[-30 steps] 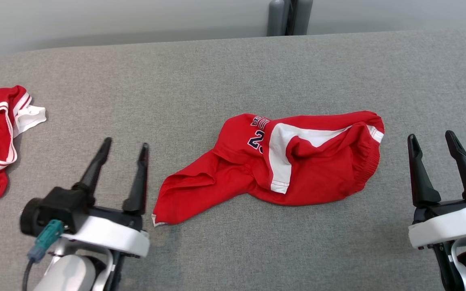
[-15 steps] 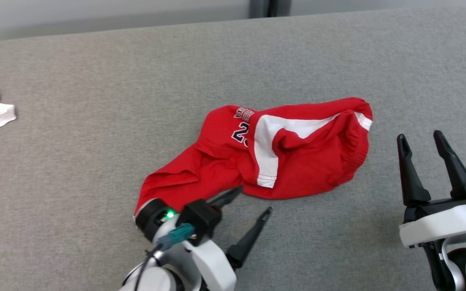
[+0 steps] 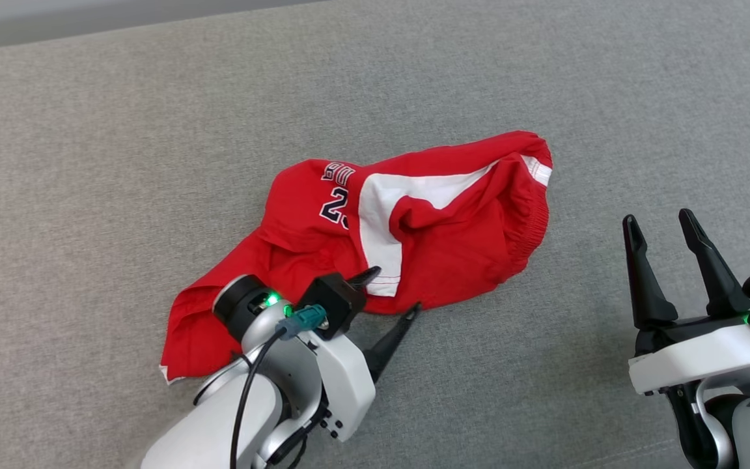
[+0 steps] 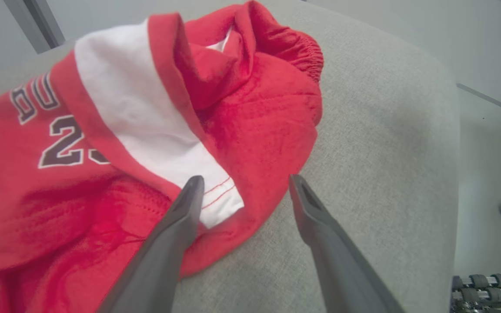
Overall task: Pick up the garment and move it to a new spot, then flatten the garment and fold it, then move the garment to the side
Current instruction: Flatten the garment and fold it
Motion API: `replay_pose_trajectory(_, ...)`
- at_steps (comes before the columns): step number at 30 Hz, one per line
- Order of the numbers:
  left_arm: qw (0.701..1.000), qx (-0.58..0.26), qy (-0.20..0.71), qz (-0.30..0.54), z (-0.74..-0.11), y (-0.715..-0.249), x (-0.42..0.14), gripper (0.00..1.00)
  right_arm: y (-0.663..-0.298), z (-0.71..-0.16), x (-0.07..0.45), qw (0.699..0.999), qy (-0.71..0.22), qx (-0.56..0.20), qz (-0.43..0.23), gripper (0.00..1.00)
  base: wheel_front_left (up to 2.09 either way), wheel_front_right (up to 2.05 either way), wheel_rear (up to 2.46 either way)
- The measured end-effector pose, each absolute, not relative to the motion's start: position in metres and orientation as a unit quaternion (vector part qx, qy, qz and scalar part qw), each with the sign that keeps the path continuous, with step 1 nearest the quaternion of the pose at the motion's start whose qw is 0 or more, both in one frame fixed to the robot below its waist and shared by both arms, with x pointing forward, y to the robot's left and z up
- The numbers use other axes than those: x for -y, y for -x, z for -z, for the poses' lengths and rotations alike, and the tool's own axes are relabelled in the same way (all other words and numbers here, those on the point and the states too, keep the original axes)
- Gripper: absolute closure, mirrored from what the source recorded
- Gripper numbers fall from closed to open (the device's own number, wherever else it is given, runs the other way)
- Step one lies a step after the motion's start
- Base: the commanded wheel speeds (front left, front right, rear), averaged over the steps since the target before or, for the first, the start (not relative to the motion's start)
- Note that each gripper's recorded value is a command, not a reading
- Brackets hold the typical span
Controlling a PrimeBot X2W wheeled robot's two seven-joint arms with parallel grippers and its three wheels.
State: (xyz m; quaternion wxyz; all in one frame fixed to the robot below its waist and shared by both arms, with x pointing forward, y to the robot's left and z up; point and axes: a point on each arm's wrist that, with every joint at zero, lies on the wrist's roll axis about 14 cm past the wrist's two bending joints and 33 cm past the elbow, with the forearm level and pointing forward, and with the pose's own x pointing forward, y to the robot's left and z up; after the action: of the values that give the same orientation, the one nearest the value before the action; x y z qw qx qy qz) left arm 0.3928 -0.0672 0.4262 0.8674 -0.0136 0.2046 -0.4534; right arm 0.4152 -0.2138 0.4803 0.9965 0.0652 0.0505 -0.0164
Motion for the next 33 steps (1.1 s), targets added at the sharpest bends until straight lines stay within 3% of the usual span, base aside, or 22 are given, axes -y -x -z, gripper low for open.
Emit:
replay_pose_trajectory(2, 0.866, -0.213, 0.009, 0.452, -0.421, -0.395, 0.066, 0.0, -0.414, -0.478, 0.216, 0.996, -0.067, -0.052, 0.02, 0.0, 0.0, 0.0, 0.0)
replay_pose_trajectory(4, 0.866, -0.225, 0.001, 0.447, -0.413, -0.396, 0.063, 0.3, -0.414, -0.476, 0.217, 0.996, -0.067, -0.055, 0.022, 0.0, 0.0, 0.0, 0.0)
replay_pose_trajectory(5, 0.865, -0.232, -0.003, 0.446, -0.409, -0.396, 0.061, 0.3, -0.414, -0.475, 0.218, 0.996, -0.067, -0.055, 0.023, 0.0, 0.0, 0.0, 0.0)
replay_pose_trajectory(6, 0.864, -0.235, -0.006, 0.445, -0.407, -0.396, 0.06, 0.82, -0.414, -0.475, 0.217, 0.996, -0.067, -0.056, 0.023, 0.0, 0.0, 0.0, 0.0)
replay_pose_trajectory(7, 0.865, -0.236, -0.007, 0.443, -0.406, -0.397, 0.059, 1.0, -0.415, -0.475, 0.217, 0.996, -0.068, -0.055, 0.022, 0.0, 0.0, 0.0, 0.0)
replay_pose_trajectory(22, 0.886, -0.193, 0.005, 0.422, -0.425, -0.414, 0.051, 1.0, -0.429, -0.478, 0.209, 0.996, -0.074, -0.044, 0.008, 0.0, 0.0, 0.0, 0.0)
replay_pose_trajectory(23, 0.891, -0.181, 0.021, 0.416, -0.433, -0.416, 0.051, 0.84, -0.429, -0.479, 0.209, 0.996, -0.073, -0.043, 0.008, 0.0, 0.0, 0.0, 0.0)
replay_pose_trajectory(24, 0.896, -0.168, 0.032, 0.411, -0.44, -0.418, 0.05, 0.25, -0.43, -0.48, 0.209, 0.997, -0.072, -0.041, 0.008, 0.0, 0.0, 0.0, 0.0)
replay_pose_trajectory(25, 0.901, -0.153, 0.045, 0.403, -0.449, -0.42, 0.049, 0.0, -0.43, -0.481, 0.208, 0.997, -0.071, -0.039, 0.006, 0.0, 0.0, 0.0, 0.0)
replay_pose_trajectory(33, 0.956, -0.041, 0.108, 0.27, -0.498, -0.446, -0.011, 0.0, -0.432, -0.489, 0.198, 0.997, -0.07, -0.032, -0.008, 0.0, 0.0, 0.0, 0.0)
